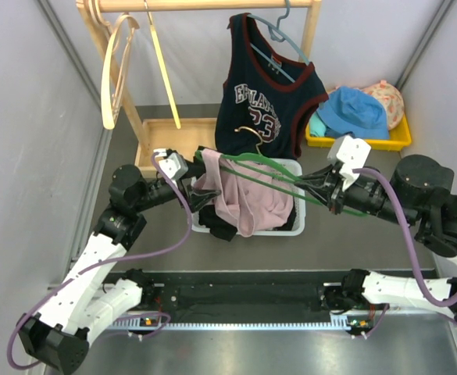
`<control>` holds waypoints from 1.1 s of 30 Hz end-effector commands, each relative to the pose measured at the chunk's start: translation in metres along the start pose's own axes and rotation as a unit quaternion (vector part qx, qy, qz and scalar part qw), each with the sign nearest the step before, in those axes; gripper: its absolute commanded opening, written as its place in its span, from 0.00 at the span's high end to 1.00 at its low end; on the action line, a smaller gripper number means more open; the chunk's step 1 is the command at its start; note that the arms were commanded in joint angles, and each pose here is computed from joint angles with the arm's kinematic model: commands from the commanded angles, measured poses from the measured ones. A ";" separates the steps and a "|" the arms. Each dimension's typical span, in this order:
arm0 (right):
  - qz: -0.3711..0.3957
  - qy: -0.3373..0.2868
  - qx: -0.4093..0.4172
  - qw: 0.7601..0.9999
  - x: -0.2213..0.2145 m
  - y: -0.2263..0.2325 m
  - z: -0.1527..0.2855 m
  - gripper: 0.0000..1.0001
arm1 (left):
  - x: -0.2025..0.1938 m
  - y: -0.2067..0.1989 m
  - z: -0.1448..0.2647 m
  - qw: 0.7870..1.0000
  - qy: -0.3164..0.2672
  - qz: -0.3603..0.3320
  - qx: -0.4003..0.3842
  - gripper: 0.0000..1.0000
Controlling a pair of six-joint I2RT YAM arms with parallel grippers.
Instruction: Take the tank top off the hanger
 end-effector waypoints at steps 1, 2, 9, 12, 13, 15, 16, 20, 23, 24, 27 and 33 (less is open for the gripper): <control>-0.010 -0.057 -0.015 0.998 0.015 -0.005 -0.008 1.00 | 0.013 -0.007 -0.003 0.999 -0.030 -0.011 -0.041 0.39; -0.010 -0.056 -0.015 0.998 0.015 -0.005 -0.010 1.00 | 0.013 -0.008 -0.003 0.999 -0.029 -0.011 -0.044 0.48; -0.004 -0.045 -0.027 0.999 0.017 -0.009 -0.002 1.00 | 0.017 -0.007 0.001 0.999 -0.032 -0.028 -0.022 1.00; -0.008 -0.031 -0.033 0.999 0.013 -0.010 0.010 1.00 | 0.025 -0.007 0.003 0.998 -0.047 -0.039 -0.006 1.00; -0.011 -0.027 -0.034 0.999 0.011 -0.009 0.014 1.00 | 0.029 -0.005 0.003 0.997 -0.057 -0.044 0.007 1.00; -0.020 -0.014 -0.033 0.999 0.005 -0.007 0.023 1.00 | 0.038 -0.003 0.004 0.995 -0.073 -0.057 0.025 1.00; -0.024 -0.011 -0.033 0.999 0.003 -0.005 0.027 1.00 | 0.042 0.000 0.004 0.993 -0.084 -0.065 0.041 1.00; -0.046 -0.002 -0.019 0.999 -0.004 0.000 0.048 1.00 | 0.059 0.008 0.005 0.986 -0.118 -0.082 0.089 1.00; -0.066 -0.005 0.007 0.998 -0.005 0.006 0.070 1.00 | 0.066 0.016 0.002 0.979 -0.137 -0.090 0.121 1.00; -0.074 -0.007 0.011 0.997 -0.005 0.008 0.076 1.00 | 0.067 0.019 -0.001 0.979 -0.137 -0.089 0.123 1.00; -0.088 -0.013 0.035 0.995 -0.007 0.013 0.094 1.00 | 0.072 0.025 -0.008 0.977 -0.155 -0.079 0.125 1.00; -0.100 -0.073 -0.028 0.992 0.005 0.001 0.117 1.00 | 0.065 0.028 -0.026 0.986 -0.120 -0.086 0.083 1.00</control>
Point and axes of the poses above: each gripper's point midway between its finger pads, its own z axis back along the fingers, its own y axis along the line the jaws close on, x = y × z, the point moved 10 cm from there along z, back along the fingers, and after that the axes turned 14 degrees about z, right-handed, at the moved point
